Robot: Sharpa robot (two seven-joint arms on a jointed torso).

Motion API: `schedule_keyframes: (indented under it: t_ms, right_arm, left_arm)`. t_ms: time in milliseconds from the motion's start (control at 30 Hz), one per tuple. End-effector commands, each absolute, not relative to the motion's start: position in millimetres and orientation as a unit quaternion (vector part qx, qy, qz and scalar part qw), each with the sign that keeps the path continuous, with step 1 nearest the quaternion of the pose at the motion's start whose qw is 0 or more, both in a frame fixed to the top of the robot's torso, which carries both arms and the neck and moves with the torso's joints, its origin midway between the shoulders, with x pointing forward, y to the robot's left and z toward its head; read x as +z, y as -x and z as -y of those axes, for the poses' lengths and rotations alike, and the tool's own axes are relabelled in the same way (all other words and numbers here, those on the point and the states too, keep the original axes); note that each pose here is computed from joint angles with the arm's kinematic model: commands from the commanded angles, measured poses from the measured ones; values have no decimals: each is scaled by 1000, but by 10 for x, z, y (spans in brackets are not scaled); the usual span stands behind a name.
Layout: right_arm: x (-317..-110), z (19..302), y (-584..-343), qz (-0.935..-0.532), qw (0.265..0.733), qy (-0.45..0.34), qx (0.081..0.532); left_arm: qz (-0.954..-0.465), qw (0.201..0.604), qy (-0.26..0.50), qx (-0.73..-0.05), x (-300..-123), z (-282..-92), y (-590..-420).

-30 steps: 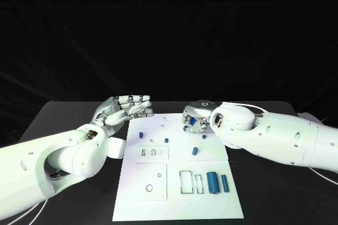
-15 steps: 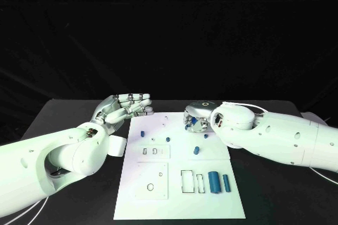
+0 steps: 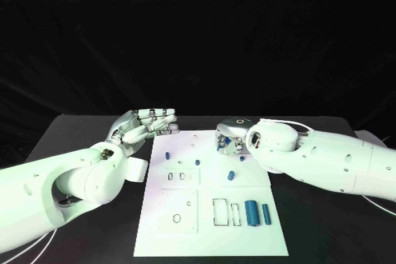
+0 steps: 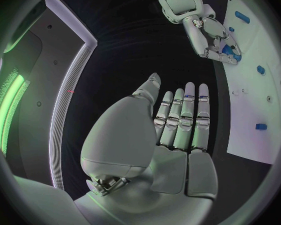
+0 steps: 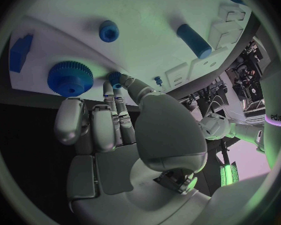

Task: Assemble the parts on the task board

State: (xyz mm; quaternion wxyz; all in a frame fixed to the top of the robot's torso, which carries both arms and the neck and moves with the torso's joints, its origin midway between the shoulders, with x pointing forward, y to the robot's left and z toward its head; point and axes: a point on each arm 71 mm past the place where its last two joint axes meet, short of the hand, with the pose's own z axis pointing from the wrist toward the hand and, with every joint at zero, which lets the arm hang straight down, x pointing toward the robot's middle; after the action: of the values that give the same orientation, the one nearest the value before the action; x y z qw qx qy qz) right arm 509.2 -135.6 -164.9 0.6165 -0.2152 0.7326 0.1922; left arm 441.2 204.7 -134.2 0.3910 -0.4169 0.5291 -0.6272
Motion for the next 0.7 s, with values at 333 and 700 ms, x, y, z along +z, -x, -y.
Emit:
schedule_keyframes:
  t_ms: [333, 700]
  right_arm:
    - [-1642, 1359, -5108, -725, 629, 214, 180]
    - [-1518, 1306, -5018, -688, 665, 205, 206]
  left_arm:
    - [-529, 385, 415, -632, -1329, -2039, -4413]
    - [-529, 384, 420, -629, -1336, -2055, -4426]
